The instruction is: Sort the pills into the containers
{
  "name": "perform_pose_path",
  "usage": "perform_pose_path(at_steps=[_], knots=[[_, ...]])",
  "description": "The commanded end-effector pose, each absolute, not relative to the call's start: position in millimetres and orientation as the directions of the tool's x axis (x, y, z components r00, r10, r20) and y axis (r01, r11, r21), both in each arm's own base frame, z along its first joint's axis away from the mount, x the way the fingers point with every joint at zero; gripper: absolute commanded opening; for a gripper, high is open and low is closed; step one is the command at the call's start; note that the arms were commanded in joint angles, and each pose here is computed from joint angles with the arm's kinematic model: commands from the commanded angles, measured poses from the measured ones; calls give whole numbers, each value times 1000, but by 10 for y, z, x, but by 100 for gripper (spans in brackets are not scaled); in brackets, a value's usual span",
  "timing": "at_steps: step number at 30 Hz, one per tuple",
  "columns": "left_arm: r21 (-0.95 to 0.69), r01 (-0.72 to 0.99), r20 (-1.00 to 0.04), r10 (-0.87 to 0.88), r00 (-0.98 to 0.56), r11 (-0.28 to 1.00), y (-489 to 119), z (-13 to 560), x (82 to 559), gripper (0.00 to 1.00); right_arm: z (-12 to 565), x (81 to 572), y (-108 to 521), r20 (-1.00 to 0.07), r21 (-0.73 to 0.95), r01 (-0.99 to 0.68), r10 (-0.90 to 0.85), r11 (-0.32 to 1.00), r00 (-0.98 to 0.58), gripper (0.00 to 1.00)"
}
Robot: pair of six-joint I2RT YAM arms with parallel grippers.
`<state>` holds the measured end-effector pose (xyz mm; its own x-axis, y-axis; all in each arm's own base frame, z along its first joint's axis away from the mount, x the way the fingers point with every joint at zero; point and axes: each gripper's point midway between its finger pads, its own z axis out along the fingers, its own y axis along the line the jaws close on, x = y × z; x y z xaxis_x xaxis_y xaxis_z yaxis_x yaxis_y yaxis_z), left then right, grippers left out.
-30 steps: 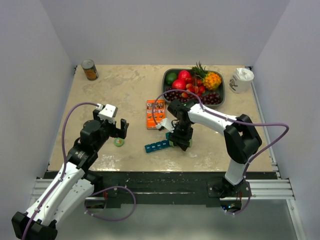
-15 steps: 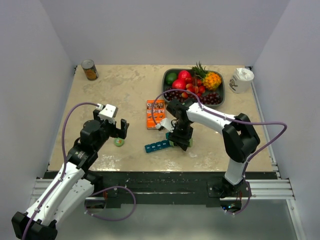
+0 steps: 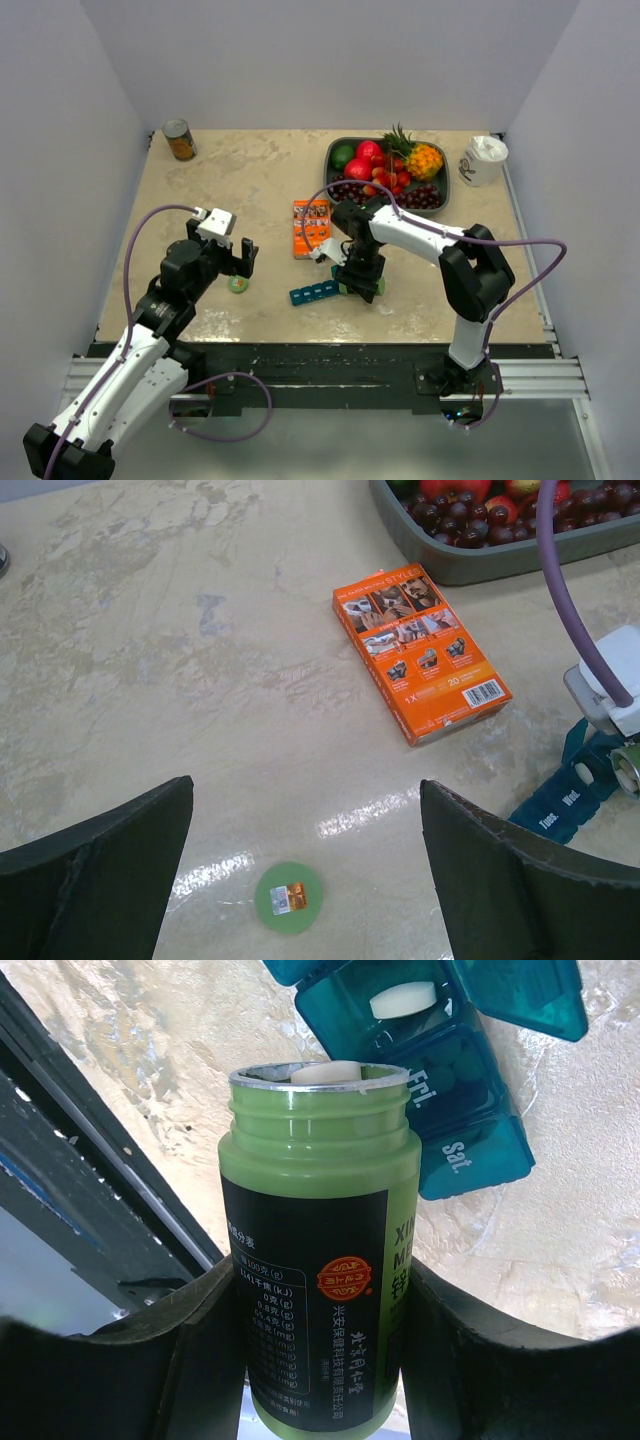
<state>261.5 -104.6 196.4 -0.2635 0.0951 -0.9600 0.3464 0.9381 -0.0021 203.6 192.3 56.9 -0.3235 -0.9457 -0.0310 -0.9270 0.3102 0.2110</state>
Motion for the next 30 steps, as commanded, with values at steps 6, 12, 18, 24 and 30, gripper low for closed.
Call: perform_pose_path(at_steps=[6, 12, 18, 24, 30], knots=[[4, 350, -980, 74, -185, 937, -1056, 2234, 2664, 99, 687, 2041, 1952, -23, 208, -924, -943, 321, -332, 0], [2, 351, -980, 72, -186, 936, -1058, 2235, 2660, 99, 690, 2028, 1940, -10, 215, -922, -944, 321, -331, 0], [2, 352, -980, 72, -184, 936, -1061, 2238, 2661, 99, 697, 2017, 1931, 0, 221, -920, -944, 323, -331, 0], [3, 354, -980, 74, -185, 935, -1062, 2235, 2659, 99, 697, 2025, 1935, 7, 223, -919, -943, 326, -332, 0], [3, 355, -981, 72, -183, 935, -1065, 2242, 2658, 99, 692, 2032, 1926, 14, 220, -919, -943, 328, -333, 0]])
